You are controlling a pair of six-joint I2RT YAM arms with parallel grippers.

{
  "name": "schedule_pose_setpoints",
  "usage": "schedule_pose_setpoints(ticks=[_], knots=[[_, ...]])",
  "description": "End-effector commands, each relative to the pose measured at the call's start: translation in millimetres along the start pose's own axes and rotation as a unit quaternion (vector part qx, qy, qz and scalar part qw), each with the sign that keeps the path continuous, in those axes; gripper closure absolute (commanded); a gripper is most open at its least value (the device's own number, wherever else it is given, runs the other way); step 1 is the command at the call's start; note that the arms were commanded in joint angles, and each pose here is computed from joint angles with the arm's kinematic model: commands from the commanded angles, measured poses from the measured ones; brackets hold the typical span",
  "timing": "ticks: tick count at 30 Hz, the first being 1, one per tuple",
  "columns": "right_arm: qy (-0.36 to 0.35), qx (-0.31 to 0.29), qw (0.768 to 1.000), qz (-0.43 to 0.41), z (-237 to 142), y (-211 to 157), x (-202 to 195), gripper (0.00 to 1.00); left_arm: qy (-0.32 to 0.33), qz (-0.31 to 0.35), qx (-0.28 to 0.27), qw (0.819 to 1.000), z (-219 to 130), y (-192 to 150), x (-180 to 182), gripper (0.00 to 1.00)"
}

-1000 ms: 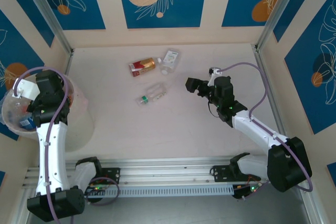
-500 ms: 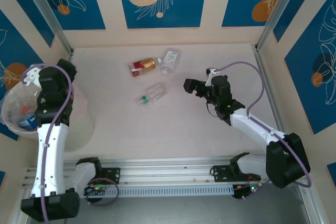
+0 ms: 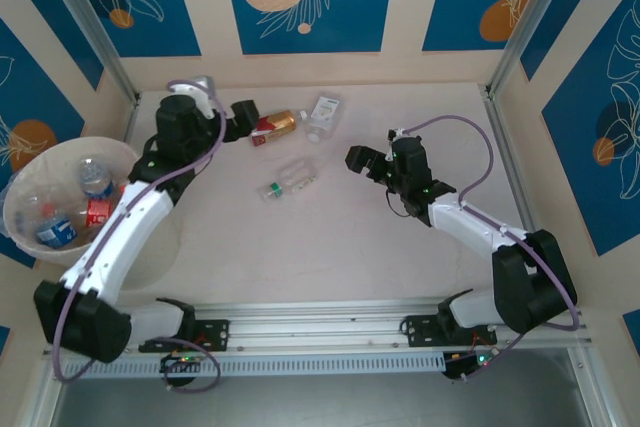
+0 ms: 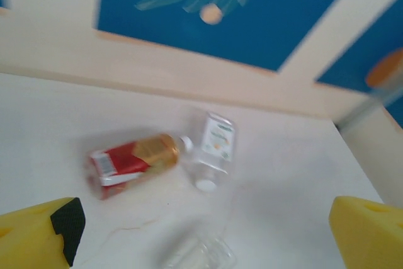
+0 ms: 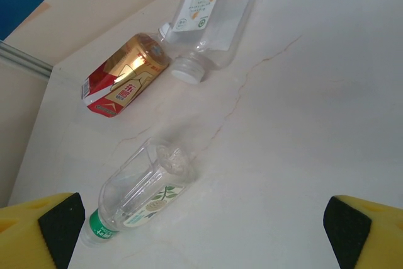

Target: Put the plastic bottles in the bin

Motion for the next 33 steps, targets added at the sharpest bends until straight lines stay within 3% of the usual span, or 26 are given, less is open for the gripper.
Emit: schedule_pose_setpoints(ticks=[1, 11, 15, 20, 27, 33], knots=[[0.006, -0.01, 1.0, 0.0, -9, 12, 7, 0.0, -0.09, 0.051, 0.054, 0.993, 24, -23, -12, 0.0], [-0.012, -0.014, 1.0, -0.008, -29, 11, 0, 0.0, -0.042, 0.089, 0.225, 0.969, 88, -96, 33, 0.0], [-0.011, -0.017, 1.0, -0.003, -31, 9, -1, 0.0, 0.014, 0.162, 0.284, 0.945, 107, -128, 42, 0.0], [0.002, -0.025, 1.0, -0.018, -34, 8, 1, 0.01, 0.046, 0.241, 0.309, 0.919, 129, -156, 40, 0.0], [0.009, -0.067, 0.997, -0.03, -48, 10, -1, 0.0, 0.084, 0.286, 0.328, 0.897, 153, -175, 43, 0.0], [-0.036, -0.068, 0.997, -0.012, -60, 8, -16, 0.0, 0.111, 0.312, 0.365, 0.87, 158, -183, 53, 0.06]])
Point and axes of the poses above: each hand's point on the last joint's axis, 136 mm out from that joint toward the fingers, its own z axis out along the fingers, its own x axis along the line the jaws close on, y = z × x, the point moved 6 cm from there along -z, back along the fingers, and after that the axes turned 13 degrees about -z, right-handed, at the moved point
